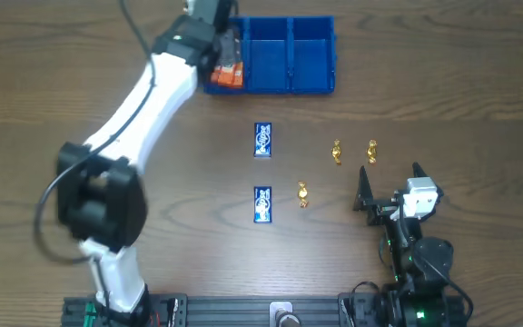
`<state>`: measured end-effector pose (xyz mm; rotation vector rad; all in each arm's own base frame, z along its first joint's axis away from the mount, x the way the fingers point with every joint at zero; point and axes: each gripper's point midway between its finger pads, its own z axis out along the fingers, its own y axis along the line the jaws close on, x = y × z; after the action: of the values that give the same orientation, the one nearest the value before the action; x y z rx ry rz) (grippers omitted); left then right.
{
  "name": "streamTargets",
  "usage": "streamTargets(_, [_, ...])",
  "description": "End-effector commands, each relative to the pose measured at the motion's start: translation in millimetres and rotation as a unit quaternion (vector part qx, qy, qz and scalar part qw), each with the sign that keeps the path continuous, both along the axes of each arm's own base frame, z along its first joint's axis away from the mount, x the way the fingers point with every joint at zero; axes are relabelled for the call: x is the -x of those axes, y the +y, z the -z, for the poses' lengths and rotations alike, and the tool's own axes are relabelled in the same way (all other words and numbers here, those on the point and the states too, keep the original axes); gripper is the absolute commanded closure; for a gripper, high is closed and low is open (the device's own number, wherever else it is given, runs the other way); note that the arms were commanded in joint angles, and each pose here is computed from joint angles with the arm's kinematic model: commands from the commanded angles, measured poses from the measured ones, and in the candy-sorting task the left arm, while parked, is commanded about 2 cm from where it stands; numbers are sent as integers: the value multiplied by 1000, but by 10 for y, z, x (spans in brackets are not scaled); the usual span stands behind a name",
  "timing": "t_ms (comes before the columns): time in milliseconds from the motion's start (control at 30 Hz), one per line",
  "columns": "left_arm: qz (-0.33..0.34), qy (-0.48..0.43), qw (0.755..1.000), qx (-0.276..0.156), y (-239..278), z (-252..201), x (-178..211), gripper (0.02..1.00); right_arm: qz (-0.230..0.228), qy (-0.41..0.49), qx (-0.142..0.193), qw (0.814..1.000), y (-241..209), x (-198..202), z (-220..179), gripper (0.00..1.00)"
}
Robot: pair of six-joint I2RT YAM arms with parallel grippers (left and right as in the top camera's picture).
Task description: Sort Candies Into Trays
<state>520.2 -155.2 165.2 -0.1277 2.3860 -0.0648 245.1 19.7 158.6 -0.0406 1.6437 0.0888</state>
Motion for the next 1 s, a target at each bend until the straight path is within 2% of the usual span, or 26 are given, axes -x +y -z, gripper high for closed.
streamTargets(33, [-34,-180,981,58,600,-1280,619,180,-3,2,6,1000,14,2,23,3])
streamTargets(133, [-40,-270,961,43,1061,-1592,1381,143,-3,2,6,1000,14,2,23,3])
streamTargets(200, [-46,-311,949,28,1290,-1644,1839,141,-3,2,6,1000,14,2,23,3])
streamTargets(267, [-53,-343,937,20,1458,-1565,2240,134,-3,2,6,1000,14,2,22,3])
streamTargets(367, [-36,-384,923,16,1526,-1287,2590,110,-3,2,6,1000,14,2,23,3])
streamTargets(500, [-10,-418,908,33,1455,-813,2730,18,-3,2,6,1000,14,2,21,3])
streamTargets(600, [8,-424,905,41,1387,-484,2721,20,-4,2,6,1000,15,2,23,3])
streamTargets(667, [9,-412,910,41,1382,-229,2710,20,-4,2,6,1000,14,2,23,3])
streamTargets(833, [9,-317,948,35,1385,317,2775,20,-3,2,6,1000,14,2,22,1])
streamTargets(1000, [6,-320,947,33,1396,302,2771,20,-3,2,6,1000,14,2,21,3])
